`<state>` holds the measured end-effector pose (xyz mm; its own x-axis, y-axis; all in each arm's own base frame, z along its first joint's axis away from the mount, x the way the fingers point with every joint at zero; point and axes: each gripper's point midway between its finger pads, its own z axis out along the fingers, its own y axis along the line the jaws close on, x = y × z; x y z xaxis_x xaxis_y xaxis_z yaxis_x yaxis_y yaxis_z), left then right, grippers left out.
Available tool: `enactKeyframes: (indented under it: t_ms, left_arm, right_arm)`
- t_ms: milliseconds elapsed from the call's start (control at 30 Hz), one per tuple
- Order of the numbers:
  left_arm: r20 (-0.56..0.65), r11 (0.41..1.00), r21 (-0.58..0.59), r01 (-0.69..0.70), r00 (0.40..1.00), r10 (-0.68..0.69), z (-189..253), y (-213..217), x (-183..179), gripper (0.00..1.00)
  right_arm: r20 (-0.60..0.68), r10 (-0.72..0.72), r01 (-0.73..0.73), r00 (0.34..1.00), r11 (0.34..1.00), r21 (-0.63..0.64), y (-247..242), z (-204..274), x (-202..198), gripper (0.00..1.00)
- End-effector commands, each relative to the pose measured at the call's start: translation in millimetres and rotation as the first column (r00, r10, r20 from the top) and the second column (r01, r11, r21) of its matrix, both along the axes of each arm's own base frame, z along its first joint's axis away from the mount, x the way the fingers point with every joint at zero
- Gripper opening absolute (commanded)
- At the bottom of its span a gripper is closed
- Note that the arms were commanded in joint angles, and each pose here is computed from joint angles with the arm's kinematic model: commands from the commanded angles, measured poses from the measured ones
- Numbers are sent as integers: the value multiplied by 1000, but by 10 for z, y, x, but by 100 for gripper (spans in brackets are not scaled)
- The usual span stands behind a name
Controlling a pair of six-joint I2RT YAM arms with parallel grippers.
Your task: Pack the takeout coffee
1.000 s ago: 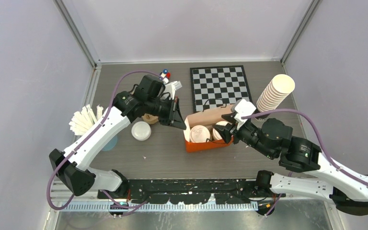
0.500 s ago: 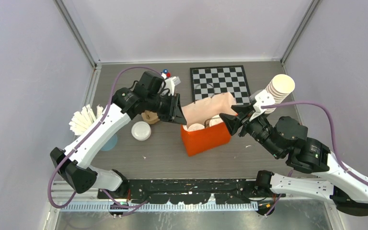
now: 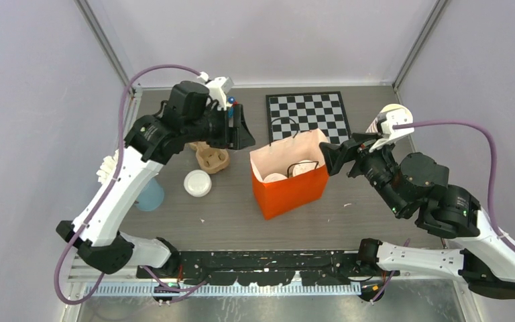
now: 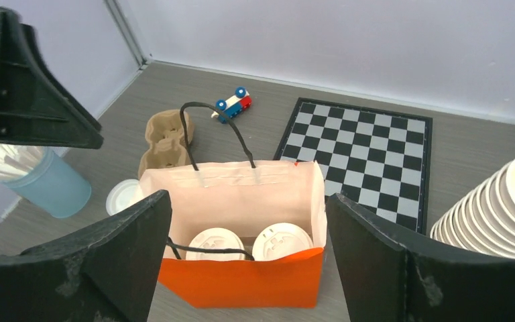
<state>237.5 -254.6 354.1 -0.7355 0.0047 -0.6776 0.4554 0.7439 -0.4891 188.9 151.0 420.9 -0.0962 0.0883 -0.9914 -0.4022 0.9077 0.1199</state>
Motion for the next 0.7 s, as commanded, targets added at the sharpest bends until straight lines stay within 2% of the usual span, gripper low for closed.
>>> enactKeyframes:
  t_ms: [0,33,100,167,267,400,467,667]
  left_arm:
    - [187,973,77,-216,962,199,328,563,97,75]
    - [204,958,110,-265,949,240,326,706,89,96]
    - [251,917,176,-357,918,309,320,985,82,100]
    - [290,855,254,-453,879,380,284,1296,57,100]
    - [332,723,384,-575,816,473,220,1768,-3,100]
    - [340,602,490,-631,774,534,171,2171,-184,100]
    - [328,573,523,-631,770,548,94,2283,-291,98]
    - [227,556,599,-577,787,573,-408,2343,-496,80]
  right_arm:
    - [-79,-76,80,994,995,53,-137,59,-5,90]
    - [-102,-80,84,992,996,41,-129,19,-8,90]
    - [-143,-79,83,987,996,24,-122,-62,-33,90]
    - [-166,-79,86,983,996,34,-137,-114,-57,91]
    - [-184,-42,60,982,994,96,-124,-153,-118,91]
    - [-208,-10,40,978,989,141,-145,-230,-192,90]
    - [-218,14,17,976,990,137,-146,-286,-235,88]
    - [-208,66,-42,976,992,118,-154,-312,-310,86]
